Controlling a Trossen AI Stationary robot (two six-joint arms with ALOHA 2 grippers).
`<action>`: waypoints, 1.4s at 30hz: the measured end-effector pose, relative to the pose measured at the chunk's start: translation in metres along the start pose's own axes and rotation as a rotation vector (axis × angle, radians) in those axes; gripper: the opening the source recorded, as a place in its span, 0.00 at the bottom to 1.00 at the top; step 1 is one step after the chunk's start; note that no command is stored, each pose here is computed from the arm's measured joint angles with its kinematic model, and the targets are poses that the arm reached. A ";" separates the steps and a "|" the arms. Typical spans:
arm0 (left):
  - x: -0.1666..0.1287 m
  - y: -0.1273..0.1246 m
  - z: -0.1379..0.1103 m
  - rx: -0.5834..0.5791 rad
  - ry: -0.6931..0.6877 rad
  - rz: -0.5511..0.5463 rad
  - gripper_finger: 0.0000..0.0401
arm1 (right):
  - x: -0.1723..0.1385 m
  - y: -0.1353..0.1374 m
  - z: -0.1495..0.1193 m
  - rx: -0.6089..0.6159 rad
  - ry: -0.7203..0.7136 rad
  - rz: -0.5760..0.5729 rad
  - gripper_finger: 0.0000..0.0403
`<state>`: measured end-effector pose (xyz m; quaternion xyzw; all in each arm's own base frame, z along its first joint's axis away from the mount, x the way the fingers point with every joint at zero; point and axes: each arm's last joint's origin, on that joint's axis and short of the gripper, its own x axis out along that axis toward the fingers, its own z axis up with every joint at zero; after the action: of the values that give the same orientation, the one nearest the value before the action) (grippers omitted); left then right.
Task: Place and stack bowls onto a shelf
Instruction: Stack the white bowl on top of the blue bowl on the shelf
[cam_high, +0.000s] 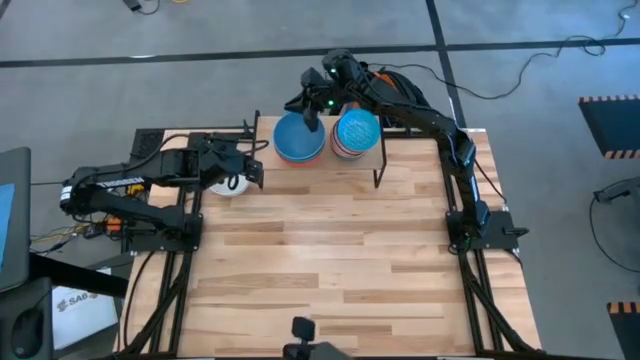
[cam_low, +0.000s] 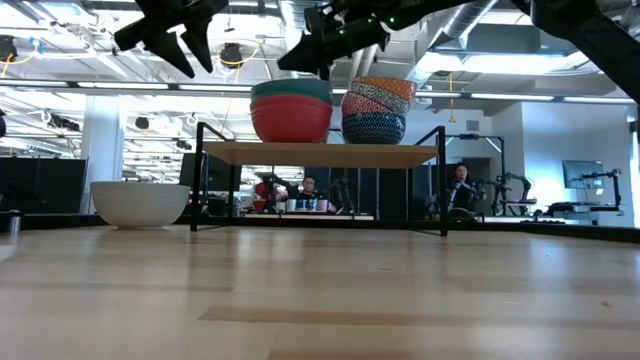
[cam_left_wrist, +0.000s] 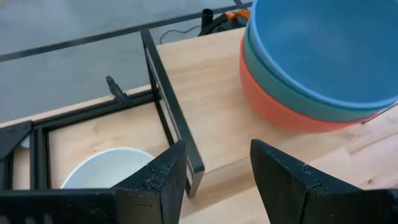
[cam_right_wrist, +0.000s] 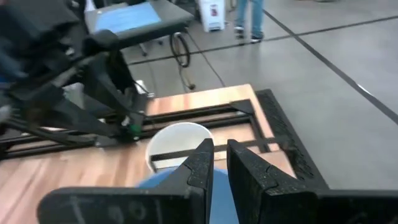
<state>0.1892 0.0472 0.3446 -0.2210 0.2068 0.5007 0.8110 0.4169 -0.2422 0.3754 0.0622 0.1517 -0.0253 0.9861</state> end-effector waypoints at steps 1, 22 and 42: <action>-0.002 0.000 -0.001 -0.002 0.006 -0.001 0.40 | 0.000 0.003 0.001 -0.001 -0.003 0.015 0.18; -0.074 0.008 -0.090 0.119 0.043 -0.372 0.38 | 0.052 0.202 0.007 -0.084 -0.038 0.180 0.18; -0.106 0.049 -0.105 0.213 -0.155 -0.488 0.35 | 0.121 0.293 -0.067 -0.136 -0.015 -0.100 0.18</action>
<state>0.0887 -0.0689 0.3105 -0.1385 0.1364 0.2815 0.9397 0.5327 0.0534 0.3097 -0.0127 0.1483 -0.0646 0.9867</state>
